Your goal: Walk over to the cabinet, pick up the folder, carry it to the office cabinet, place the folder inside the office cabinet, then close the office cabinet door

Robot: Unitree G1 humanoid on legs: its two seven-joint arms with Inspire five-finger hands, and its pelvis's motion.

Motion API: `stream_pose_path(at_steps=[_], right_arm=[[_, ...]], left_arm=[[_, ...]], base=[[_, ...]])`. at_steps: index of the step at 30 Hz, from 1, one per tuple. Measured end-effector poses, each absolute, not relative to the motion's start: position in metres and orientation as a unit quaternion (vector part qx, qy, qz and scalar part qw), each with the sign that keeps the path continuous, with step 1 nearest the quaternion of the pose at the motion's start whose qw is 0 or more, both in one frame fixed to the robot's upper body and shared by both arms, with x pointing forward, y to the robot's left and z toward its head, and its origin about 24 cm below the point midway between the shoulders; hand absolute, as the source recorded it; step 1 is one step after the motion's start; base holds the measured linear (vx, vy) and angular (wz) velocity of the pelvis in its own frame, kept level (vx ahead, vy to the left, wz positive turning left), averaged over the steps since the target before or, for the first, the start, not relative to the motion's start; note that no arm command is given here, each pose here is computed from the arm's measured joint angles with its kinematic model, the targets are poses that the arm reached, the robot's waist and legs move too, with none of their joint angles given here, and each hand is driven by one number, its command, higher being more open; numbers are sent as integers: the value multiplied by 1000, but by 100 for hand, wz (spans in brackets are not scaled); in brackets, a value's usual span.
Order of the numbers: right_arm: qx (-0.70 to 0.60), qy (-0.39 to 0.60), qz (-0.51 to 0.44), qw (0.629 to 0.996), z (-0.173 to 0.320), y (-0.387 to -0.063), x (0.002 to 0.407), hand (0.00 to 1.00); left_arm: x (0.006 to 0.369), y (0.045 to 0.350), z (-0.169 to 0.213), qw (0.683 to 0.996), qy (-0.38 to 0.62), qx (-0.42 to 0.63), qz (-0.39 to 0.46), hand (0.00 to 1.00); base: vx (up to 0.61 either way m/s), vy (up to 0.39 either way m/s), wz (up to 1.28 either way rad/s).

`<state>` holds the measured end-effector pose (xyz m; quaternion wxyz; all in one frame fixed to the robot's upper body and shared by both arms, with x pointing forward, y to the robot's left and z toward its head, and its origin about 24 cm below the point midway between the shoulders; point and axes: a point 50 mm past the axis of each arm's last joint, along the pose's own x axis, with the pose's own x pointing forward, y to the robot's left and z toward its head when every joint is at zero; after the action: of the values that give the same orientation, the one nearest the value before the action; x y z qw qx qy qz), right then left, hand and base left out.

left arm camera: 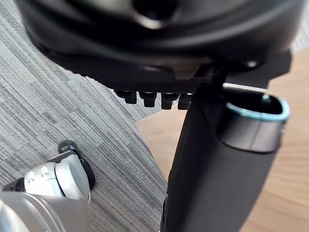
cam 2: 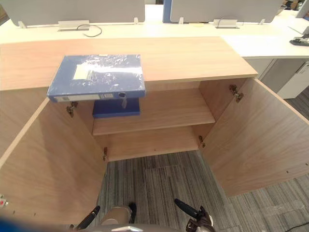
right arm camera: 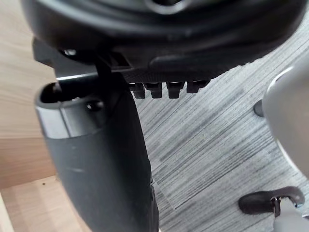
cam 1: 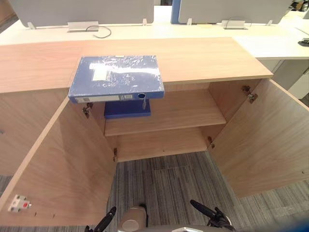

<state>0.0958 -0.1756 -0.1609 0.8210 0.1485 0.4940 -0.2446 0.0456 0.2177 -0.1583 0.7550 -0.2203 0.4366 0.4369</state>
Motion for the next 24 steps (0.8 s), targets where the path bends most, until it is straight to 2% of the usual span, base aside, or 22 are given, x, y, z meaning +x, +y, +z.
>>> stream_pose_path(at_steps=[3, 8, 13, 16, 20, 24], right_arm=[[132, 480, -237, 834, -157, -183, 104, 100], [112, 463, -234, 848, -153, -190, 110, 100], [98, 486, -216, 841, -158, -184, 104, 100], [79, 498, -226, 833, -159, -199, 97, 100], [56, 506, -204, 836, -159, -196, 98, 100], [55, 510, -204, 834, -160, -196, 93, 100]], left_arm=[[44, 209, -161, 749, 449, -226, 432, 100], [49, 213, -160, 753, 450, -211, 432, 100], [54, 217, -157, 754, 436, -206, 447, 100], [44, 205, -163, 736, 461, -213, 448, 100], [27, 204, -166, 702, 471, -236, 479, 100], [27, 205, -165, 701, 468, -238, 482, 100]], base=[[48, 69, -41], [28, -51, 16], [54, -371, 74], [173, -454, 62], [175, -301, 16], [136, -133, 31]])
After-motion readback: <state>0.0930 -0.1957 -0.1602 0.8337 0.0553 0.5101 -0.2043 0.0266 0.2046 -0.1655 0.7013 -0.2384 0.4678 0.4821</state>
